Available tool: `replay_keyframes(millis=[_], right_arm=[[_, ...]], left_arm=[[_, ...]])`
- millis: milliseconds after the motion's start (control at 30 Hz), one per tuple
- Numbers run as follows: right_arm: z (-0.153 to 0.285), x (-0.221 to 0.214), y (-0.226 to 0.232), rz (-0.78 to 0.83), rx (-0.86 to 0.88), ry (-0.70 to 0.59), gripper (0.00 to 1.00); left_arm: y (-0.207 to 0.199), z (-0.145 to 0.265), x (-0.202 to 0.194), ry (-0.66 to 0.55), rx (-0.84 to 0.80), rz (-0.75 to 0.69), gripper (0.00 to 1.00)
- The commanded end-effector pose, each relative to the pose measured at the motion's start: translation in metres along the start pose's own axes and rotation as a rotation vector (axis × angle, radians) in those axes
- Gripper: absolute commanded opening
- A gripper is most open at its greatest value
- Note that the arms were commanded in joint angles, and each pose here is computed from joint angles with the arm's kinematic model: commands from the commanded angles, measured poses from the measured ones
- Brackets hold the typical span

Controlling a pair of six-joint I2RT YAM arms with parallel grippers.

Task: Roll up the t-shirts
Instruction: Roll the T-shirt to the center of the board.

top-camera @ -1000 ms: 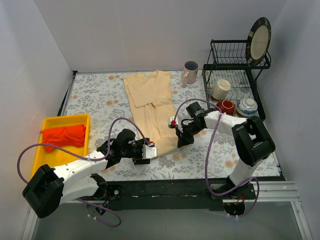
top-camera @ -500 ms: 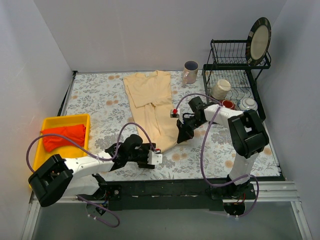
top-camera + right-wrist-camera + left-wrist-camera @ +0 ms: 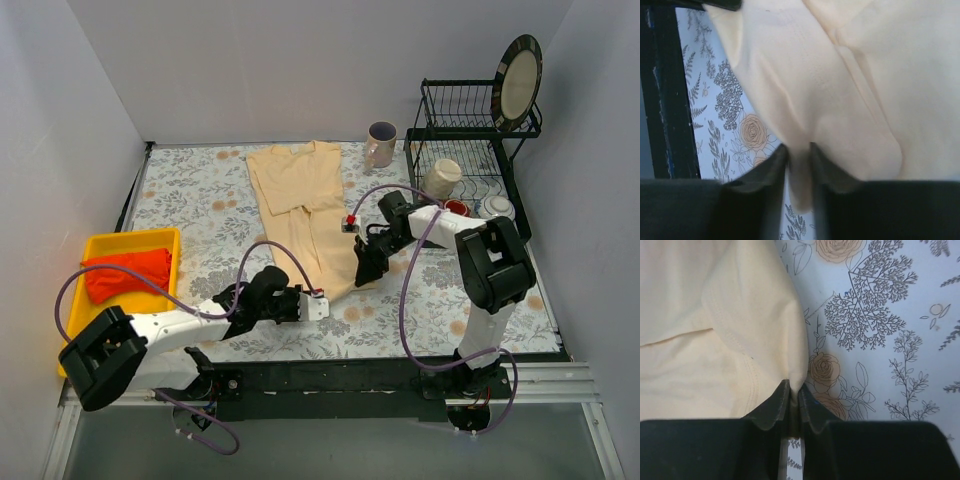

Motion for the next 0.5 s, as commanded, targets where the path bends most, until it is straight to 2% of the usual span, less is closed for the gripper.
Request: replay_keyframes(millis=[0, 33, 67, 133, 167, 233, 467], right_arm=[[0.031, 0.02, -0.007, 0.159, -0.197, -0.062, 0.55], [0.045, 0.034, 0.003, 0.247, -0.26, -0.103, 0.67], [0.044, 0.018, 0.007, 0.264, -0.285, -0.092, 0.74], [0.055, 0.034, 0.019, 0.419, -0.363, -0.156, 0.99], [0.051, 0.022, 0.021, 0.436, -0.381, -0.133, 0.99], [0.046, 0.026, 0.035, 0.546, -0.387, -0.12, 0.98], [0.018, 0.021, 0.061, 0.695, -0.335, -0.078, 0.99]], left_arm=[[-0.012, 0.028, 0.024, -0.07, -0.143, 0.148, 0.0], [-0.014, 0.032, 0.037, -0.126, -0.187, 0.164, 0.0], [-0.014, 0.036, 0.041, -0.145, -0.197, 0.18, 0.0], [-0.019, 0.039, 0.044, -0.148, -0.234, 0.229, 0.0], [-0.02, 0.039, 0.044, -0.157, -0.25, 0.253, 0.0], [-0.019, 0.039, 0.046, -0.181, -0.259, 0.29, 0.0], [-0.014, 0.034, 0.035, -0.183, -0.243, 0.374, 0.0]])
Point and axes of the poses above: each gripper's point midway between its finger pads, its own z axis back along the fingers, its own y axis along the line the jaws close on, x = y × z, the point moved 3 cm from there along z, back along the fingers, and after that the axes turned 1 degree about z, right-handed, at the moved point
